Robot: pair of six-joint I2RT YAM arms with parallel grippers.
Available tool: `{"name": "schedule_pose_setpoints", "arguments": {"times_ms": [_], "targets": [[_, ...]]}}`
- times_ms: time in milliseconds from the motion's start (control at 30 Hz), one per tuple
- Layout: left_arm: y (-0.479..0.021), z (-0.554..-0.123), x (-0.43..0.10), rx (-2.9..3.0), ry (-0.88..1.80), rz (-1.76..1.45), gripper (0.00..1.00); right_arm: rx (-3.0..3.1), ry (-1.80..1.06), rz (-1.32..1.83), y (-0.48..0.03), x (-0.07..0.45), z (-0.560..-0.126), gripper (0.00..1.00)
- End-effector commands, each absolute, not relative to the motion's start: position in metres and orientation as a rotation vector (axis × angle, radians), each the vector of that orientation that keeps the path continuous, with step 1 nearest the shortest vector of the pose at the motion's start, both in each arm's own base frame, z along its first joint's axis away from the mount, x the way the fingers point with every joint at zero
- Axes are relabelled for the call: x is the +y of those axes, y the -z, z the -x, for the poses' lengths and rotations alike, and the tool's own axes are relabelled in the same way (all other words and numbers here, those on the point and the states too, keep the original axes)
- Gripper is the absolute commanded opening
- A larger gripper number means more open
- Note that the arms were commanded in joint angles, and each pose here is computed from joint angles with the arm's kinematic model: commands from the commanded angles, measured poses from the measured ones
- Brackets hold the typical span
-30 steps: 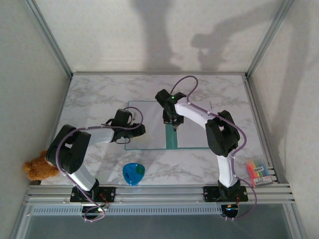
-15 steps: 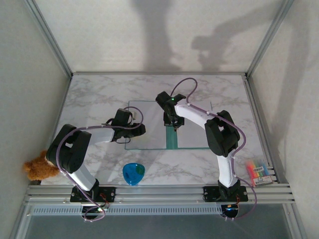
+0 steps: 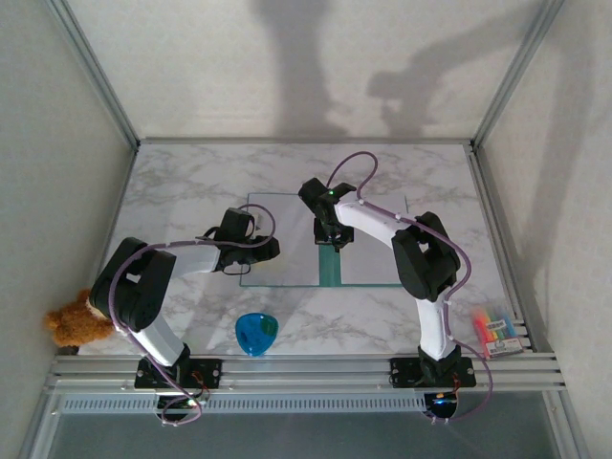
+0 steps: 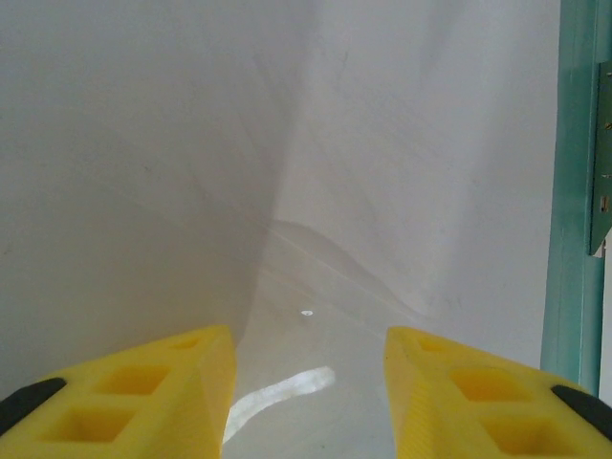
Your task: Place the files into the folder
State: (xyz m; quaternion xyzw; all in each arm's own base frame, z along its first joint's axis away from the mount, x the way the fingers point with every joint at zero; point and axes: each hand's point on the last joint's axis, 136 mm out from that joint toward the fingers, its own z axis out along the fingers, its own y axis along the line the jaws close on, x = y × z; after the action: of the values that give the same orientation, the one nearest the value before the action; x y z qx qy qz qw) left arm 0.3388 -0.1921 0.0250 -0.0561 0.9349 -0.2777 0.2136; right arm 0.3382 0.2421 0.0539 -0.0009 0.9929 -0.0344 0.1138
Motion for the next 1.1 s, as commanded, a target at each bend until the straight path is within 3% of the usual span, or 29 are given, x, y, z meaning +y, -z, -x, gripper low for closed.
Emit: {"name": "schedule_pose_setpoints", "arguments": {"times_ms": [0, 1067], "targets": [[0.012, -0.313, -0.18, 2.748, 0.672, 0.183, 0.47, 2.977, 0.237, 0.033, -0.035, 0.225, -0.322, 0.06], [0.022, -0.309, -0.179, 2.777, 0.661, 0.195, 0.46, 2.994, 0.386, 0.09, -0.004, 0.206, -0.314, 0.01]]}}
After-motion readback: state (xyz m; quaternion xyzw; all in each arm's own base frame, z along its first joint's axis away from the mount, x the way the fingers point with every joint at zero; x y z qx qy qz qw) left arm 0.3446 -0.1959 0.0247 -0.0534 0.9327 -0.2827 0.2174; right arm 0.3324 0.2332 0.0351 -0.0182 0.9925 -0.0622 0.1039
